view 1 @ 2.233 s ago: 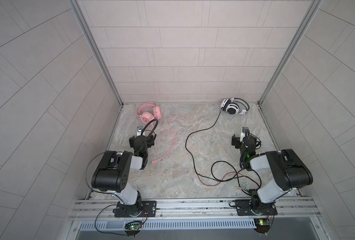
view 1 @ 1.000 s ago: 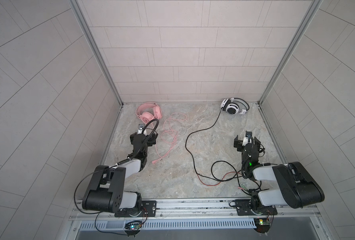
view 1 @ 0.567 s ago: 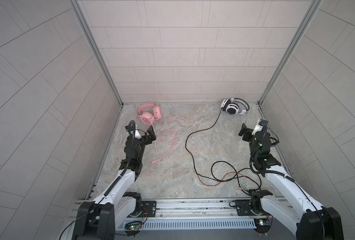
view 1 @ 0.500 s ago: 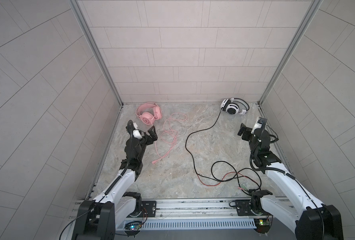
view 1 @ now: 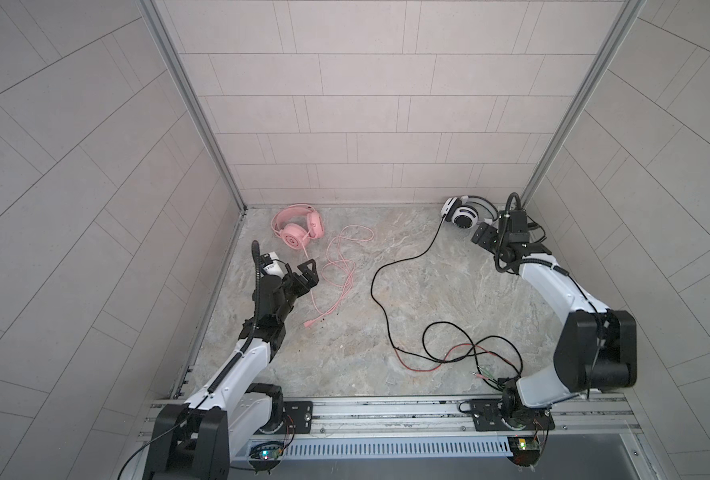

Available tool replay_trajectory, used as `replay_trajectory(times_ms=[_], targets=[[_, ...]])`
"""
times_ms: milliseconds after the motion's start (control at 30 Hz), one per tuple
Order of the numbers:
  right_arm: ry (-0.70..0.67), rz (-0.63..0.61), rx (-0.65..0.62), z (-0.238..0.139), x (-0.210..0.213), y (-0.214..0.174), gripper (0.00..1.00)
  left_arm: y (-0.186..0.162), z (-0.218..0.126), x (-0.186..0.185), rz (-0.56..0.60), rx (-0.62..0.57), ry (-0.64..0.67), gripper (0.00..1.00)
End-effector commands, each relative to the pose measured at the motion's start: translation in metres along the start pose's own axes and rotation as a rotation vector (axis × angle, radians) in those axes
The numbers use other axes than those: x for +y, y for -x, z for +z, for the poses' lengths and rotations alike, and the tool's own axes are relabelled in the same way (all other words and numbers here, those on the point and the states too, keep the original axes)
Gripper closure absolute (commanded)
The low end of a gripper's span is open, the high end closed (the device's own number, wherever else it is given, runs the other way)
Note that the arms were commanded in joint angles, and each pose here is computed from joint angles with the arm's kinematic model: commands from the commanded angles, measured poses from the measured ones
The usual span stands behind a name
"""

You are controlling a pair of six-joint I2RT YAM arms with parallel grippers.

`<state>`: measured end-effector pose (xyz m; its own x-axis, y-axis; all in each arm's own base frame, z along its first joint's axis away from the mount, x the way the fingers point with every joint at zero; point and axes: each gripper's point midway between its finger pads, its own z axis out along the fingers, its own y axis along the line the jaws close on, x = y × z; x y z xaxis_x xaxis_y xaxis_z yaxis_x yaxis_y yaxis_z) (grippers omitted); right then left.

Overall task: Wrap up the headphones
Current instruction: 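Reach the right gripper to the white headset's headband while left arm rises, then grasp the white headset's headband with the right gripper and lift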

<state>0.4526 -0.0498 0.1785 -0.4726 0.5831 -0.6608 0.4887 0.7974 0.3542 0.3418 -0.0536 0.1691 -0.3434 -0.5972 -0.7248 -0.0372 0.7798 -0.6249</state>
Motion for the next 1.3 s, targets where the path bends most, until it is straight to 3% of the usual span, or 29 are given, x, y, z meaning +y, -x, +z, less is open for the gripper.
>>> replay_trajectory(times_ms=[0,200,400,600,833,1267], targets=[[0.011,0.211,0.146,0.036,-0.003,-0.012,0.11,-0.004,-0.001,0.004,-0.007,0.026,0.038,0.0],[0.057,0.479,0.277,0.1,0.011,-0.005,0.14,-0.003,-0.002,0.004,-0.002,0.026,0.045,0.0],[0.124,0.741,0.261,0.15,0.026,0.008,0.17,-0.009,0.006,0.0,0.002,0.069,0.026,0.0],[0.113,0.81,0.204,0.158,0.034,0.035,0.18,-0.014,0.01,-0.001,-0.008,0.094,0.025,0.0],[0.165,0.885,0.131,0.152,0.047,0.06,0.03,-0.02,0.016,-0.004,0.008,0.139,0.028,0.0],[0.111,0.915,0.198,0.196,0.055,0.055,0.01,-0.022,0.017,-0.007,0.022,0.148,0.024,0.01]])
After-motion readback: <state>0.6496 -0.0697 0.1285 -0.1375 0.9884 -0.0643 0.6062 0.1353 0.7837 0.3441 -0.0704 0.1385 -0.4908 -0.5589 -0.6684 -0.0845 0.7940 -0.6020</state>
